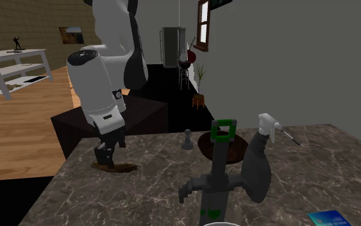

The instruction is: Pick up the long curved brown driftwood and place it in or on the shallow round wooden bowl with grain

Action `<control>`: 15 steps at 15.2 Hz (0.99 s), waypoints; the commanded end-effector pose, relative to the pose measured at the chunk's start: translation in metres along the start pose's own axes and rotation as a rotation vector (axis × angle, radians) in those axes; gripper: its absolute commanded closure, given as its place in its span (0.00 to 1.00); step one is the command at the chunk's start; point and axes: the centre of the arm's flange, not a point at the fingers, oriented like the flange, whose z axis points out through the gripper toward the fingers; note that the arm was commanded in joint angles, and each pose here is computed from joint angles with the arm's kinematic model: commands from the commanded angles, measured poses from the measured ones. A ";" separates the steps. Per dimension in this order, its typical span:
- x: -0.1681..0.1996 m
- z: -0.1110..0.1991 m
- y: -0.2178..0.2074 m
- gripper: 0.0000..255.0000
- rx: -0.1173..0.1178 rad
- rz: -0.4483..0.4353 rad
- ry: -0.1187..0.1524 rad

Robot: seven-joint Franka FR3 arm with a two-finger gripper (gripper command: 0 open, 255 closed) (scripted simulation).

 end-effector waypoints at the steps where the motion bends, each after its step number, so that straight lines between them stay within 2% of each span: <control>1: 0.000 0.000 0.000 0.00 0.000 0.000 0.000; 3: 0.000 0.000 0.000 0.00 0.000 0.000 0.000; 4: 0.000 0.000 0.000 1.00 0.000 0.000 0.000; 13: 0.000 0.000 0.000 1.00 0.000 0.000 0.000; 14: 0.000 0.000 0.000 0.00 0.000 0.000 0.000; 15: -0.013 -0.004 0.004 0.00 -0.008 0.031 0.009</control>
